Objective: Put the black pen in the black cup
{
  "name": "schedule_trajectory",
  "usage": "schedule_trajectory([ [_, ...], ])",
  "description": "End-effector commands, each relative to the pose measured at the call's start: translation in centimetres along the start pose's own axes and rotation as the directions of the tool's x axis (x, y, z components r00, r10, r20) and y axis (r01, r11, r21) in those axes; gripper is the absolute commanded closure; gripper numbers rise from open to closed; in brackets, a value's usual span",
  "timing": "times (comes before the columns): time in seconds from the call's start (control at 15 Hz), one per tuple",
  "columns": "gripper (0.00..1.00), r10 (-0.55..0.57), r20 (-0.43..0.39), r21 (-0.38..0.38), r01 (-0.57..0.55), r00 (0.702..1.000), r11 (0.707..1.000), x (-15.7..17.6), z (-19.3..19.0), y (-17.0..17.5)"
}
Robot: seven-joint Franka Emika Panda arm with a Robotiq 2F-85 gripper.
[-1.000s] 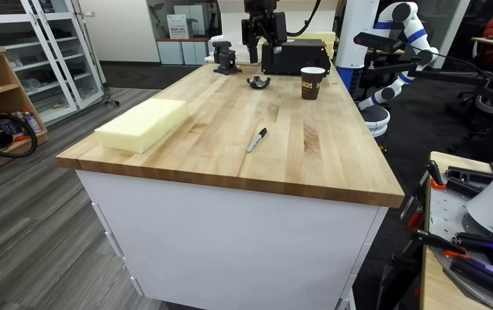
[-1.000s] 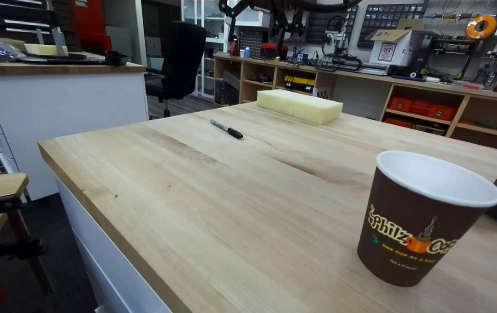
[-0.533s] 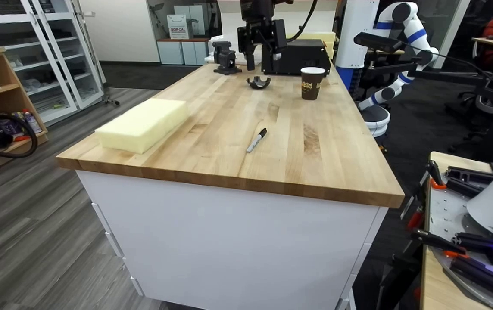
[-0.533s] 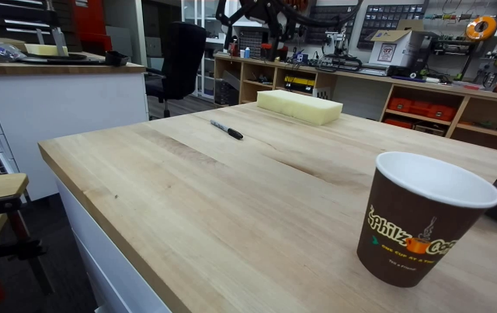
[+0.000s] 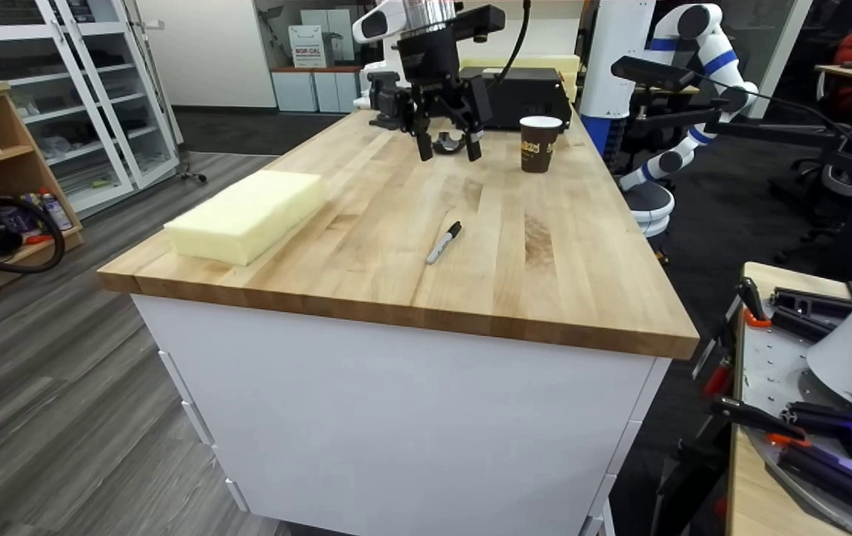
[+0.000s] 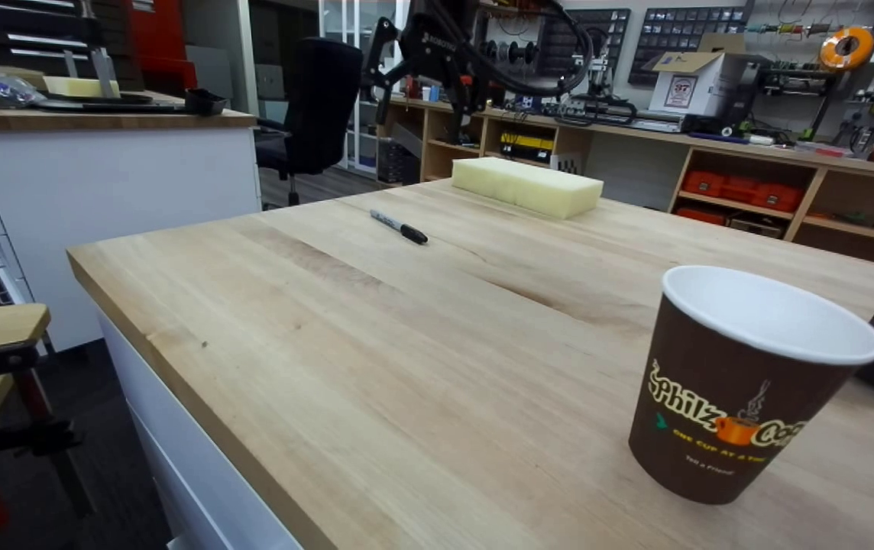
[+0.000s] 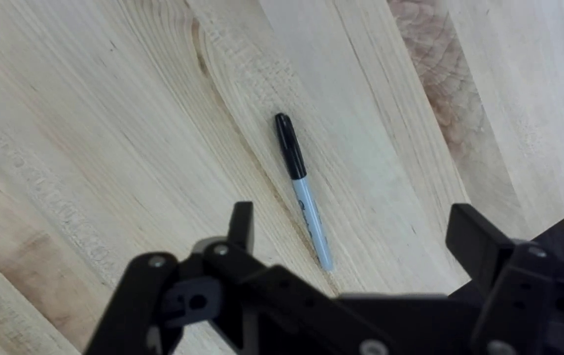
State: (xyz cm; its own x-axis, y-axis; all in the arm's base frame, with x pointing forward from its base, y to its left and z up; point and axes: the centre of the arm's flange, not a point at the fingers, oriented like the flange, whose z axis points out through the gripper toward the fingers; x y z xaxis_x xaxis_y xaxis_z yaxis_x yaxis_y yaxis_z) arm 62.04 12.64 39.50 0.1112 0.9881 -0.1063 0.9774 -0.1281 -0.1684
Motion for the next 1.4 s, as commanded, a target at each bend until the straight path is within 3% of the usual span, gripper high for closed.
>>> schedule_trajectory([
  [0.0, 0.00, -0.025, 0.060, -0.029, 0.027, 0.998, 0.999, 0.6, 1.2, -0.9],
  [0.2, 0.00, -0.033, 0.080, -0.057, 0.037, 0.996, 0.998, 0.7, 2.3, -1.6],
  [0.6, 0.00, -0.043, 0.041, -0.144, 0.048, 0.998, 0.988, 0.3, 6.2, -1.5],
  [1.27, 0.00, -0.021, 0.017, -0.147, 0.023, 1.000, 0.989, -2.8, 12.3, -0.7],
  [1.33, 0.25, -0.024, 0.020, -0.149, 0.027, 1.000, 0.989, -2.9, 12.3, -0.6],
])
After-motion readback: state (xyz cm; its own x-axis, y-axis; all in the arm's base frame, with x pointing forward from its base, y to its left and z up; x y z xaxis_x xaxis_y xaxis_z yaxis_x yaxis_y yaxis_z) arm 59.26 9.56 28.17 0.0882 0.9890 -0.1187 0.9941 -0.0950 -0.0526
